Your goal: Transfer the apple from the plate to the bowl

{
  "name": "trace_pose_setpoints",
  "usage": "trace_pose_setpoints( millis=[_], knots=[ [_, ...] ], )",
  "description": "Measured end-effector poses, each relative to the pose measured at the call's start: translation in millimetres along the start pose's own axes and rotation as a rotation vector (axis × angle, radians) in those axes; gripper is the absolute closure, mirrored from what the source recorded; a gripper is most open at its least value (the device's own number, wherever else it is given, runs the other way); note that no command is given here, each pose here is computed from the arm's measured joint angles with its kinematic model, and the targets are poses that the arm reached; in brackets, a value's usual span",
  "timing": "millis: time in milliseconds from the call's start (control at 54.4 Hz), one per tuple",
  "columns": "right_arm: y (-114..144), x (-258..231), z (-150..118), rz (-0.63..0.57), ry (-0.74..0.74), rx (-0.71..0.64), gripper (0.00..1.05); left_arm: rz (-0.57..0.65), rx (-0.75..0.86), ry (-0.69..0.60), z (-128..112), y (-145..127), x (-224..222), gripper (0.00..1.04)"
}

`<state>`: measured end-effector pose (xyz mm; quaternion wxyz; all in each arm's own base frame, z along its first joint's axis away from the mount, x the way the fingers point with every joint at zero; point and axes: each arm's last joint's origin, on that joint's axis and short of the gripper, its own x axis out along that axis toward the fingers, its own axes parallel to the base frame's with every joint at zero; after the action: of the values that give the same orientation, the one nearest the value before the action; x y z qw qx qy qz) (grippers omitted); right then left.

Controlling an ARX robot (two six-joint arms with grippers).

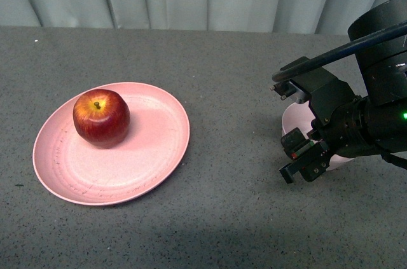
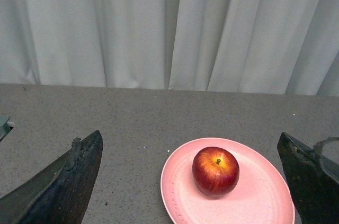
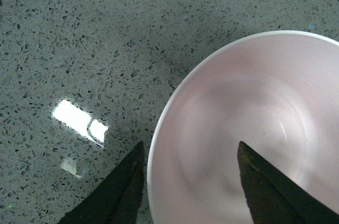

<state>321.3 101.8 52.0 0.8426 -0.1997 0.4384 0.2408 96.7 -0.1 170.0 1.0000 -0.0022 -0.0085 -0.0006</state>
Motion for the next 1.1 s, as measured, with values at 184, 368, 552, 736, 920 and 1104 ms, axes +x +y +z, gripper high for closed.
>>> trace_pose_setpoints(
  millis=[184,368,552,736,920,1104],
  knots=[
    [0.1,0.2,-0.2,0.005,-0.001,0.000,0.91,0.000,0.000,0.000,0.0,0.0,0.0,0.07],
    [0.2,0.2,-0.2,0.007,-0.001,0.000,1.04,0.000,0.000,0.000,0.0,0.0,0.0,0.07],
    [2.5,-3.0,1.4,0.006,0.010,-0.013,1.04,0.000,0.000,0.000,0.0,0.0,0.0,0.07],
    [16.3,-25.1,24.6,0.116,-0.105,-0.057,1.04,0.000,0.000,0.000,0.0,0.0,0.0,0.07],
    [45.1,-31.3,48.5,0.210,-0.196,-0.139,1.04,0.000,0.000,0.000,0.0,0.0,0.0,0.07],
    [61.9,-19.8,50.4,0.252,-0.176,-0.170,1.04,0.000,0.000,0.000,0.0,0.0,0.0,0.07]
  ],
)
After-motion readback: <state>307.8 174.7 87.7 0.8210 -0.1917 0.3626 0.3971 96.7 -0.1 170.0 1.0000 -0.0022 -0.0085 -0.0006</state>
